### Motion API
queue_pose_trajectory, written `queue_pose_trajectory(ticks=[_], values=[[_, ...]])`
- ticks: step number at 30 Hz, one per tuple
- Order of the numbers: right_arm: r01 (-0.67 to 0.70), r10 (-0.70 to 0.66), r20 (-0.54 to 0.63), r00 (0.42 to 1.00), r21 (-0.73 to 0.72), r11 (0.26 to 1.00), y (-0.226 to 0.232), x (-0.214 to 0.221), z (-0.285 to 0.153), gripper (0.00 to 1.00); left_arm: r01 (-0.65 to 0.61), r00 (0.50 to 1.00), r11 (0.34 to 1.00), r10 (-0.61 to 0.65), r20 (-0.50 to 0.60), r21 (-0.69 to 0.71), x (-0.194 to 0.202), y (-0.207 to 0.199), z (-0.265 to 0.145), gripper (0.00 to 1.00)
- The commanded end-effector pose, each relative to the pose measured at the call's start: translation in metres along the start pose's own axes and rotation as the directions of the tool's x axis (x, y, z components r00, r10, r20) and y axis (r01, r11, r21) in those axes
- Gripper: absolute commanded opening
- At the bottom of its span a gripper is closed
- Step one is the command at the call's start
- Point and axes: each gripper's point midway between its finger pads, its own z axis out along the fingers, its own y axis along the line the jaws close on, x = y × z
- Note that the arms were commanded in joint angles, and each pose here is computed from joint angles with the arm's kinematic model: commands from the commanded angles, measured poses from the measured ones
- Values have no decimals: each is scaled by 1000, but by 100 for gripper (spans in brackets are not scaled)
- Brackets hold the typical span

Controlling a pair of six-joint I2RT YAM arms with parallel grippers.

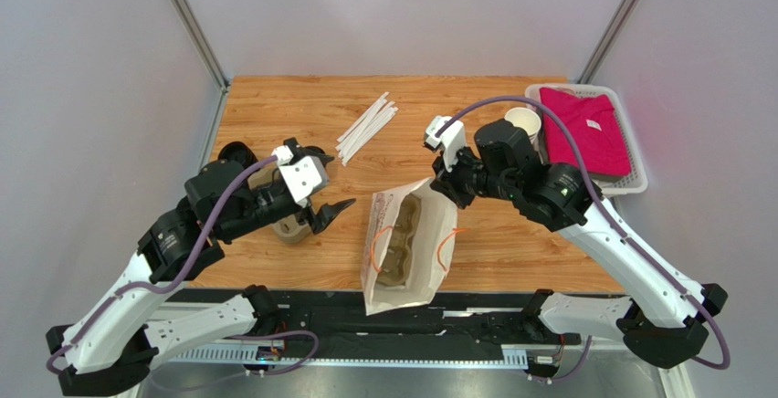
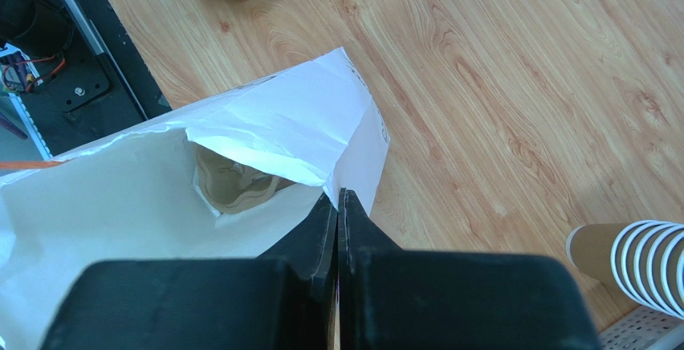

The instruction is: Pack the takeout coffee

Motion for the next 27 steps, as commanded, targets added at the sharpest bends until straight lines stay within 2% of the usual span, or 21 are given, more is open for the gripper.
queue_pose_trajectory(ticks=[1, 5, 9, 11, 12, 14, 15, 16, 18, 19, 21, 24, 27], values=[[37, -37, -1, 999, 59, 998, -9, -3, 1, 0, 113, 992, 993, -112, -61, 19, 19, -4, 5, 88], [44, -39, -53, 998, 90, 995, -16, 6, 5, 0, 240, 961, 971, -239, -136, -14, 36, 12, 14, 87], [61, -54, -84, 995, 95, 994, -17, 13, 4, 0, 380, 884, 924, -375, -279, -37, 68, 34, 47, 86], [66, -56, -98, 994, 95, 993, -18, 17, 2, 0, 373, 873, 927, -364, -323, -37, 73, 45, 58, 85], [72, -58, -112, 992, 125, 990, -23, 21, -2, 0, 388, 848, 921, -372, -376, -38, 89, 49, 74, 85], [70, -54, -122, 991, 131, 989, -25, 28, -6, 0, 373, 853, 927, -351, -386, -19, 90, 59, 87, 86], [65, -49, -122, 991, 134, 989, -25, 31, -11, 0, 383, 839, 923, -355, -413, -16, 103, 64, 100, 86], [65, -47, -128, 991, 134, 989, -25, 33, -12, 0, 361, 853, 932, -335, -399, -10, 100, 72, 108, 87], [64, -44, -139, 989, 138, 988, -24, 39, -16, 0, 376, 831, 926, -350, -433, -27, 118, 84, 125, 88], [67, -47, -137, 989, 143, 987, -24, 40, -20, 0, 377, 832, 925, -358, -423, -41, 114, 93, 130, 88], [72, -47, -152, 987, 161, 984, -28, 46, -21, 0, 405, 776, 908, -403, -486, -107, 141, 112, 139, 88], [84, -56, -159, 986, 177, 981, -31, 48, -21, 0, 481, 697, 857, -502, -512, -185, 158, 138, 128, 97], [87, -56, -166, 985, 186, 979, -34, 48, -17, 0, 512, 630, 817, -567, -530, -266, 179, 160, 104, 98]])
